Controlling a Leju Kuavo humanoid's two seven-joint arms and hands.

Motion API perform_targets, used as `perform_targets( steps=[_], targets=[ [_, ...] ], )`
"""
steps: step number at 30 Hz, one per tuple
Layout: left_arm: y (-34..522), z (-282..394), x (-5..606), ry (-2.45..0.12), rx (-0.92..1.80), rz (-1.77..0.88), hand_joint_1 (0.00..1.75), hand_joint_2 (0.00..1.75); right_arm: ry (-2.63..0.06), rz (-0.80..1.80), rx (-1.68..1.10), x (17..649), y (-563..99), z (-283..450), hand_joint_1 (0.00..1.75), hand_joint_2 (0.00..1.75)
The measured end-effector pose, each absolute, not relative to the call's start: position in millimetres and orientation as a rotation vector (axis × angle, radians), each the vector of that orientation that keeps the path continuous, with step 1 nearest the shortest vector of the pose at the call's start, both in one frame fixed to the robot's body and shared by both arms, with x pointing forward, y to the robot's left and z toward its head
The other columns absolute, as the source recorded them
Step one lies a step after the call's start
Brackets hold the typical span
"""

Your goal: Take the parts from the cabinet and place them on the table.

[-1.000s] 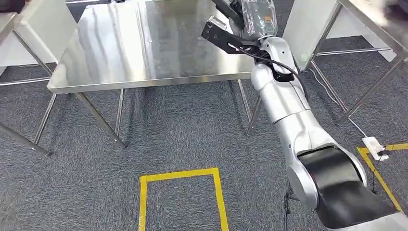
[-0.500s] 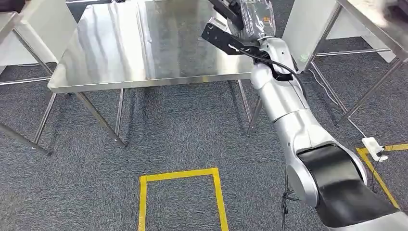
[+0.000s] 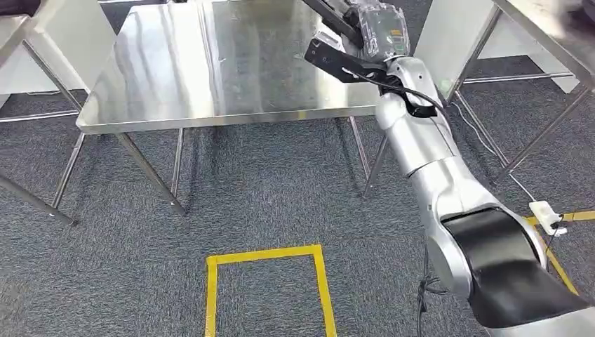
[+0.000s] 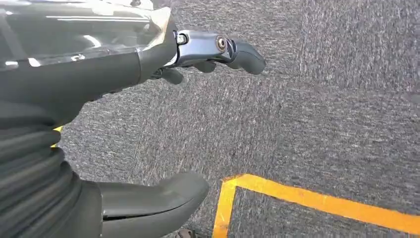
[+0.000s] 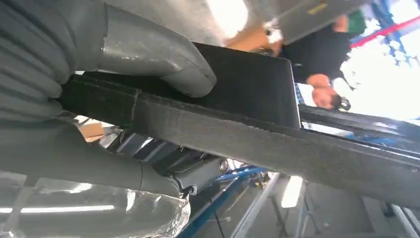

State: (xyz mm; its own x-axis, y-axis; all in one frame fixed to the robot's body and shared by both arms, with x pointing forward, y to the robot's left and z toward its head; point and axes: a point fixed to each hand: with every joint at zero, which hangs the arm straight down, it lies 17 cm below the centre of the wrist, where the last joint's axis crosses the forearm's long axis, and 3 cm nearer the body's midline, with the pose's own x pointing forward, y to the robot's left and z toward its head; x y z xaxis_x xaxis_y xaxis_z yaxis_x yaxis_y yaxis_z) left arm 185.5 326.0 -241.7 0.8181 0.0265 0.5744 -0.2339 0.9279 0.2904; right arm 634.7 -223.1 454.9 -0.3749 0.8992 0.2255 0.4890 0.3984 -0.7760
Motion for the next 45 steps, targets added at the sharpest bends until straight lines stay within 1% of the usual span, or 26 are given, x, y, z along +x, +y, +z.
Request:
perform_targets(
  steps=[11,17,34,37,45],
  targets=[
    [323.9,-242.2,186.5,-0.602,0.338,0.142,0.00,1.75,-1.877,0.915,-1.237,647.9,-275.9,430.2,1.75,1.75],
    [323.9,-242.3,186.8,-0.603,0.333,0.142,0.00,1.75,-1.837,0.934,-1.250,650.5,-290.6,421.9,1.75,1.75],
    [324.1,-242.0,187.6,-0.604,0.335,0.150,0.00,1.75,-1.834,0.962,-1.276,651.9,-295.5,437.2,1.75,1.75],
    [324.9,-241.2,189.1,-0.607,0.336,0.173,0.00,1.75,-1.854,0.961,-1.278,653.1,-290.5,455.3,1.75,1.75],
    [328.4,-243.2,182.2,-0.591,0.342,0.213,0.00,1.75,-1.872,0.989,-1.254,657.4,-273.1,458.4,1.75,1.75]
  ],
)
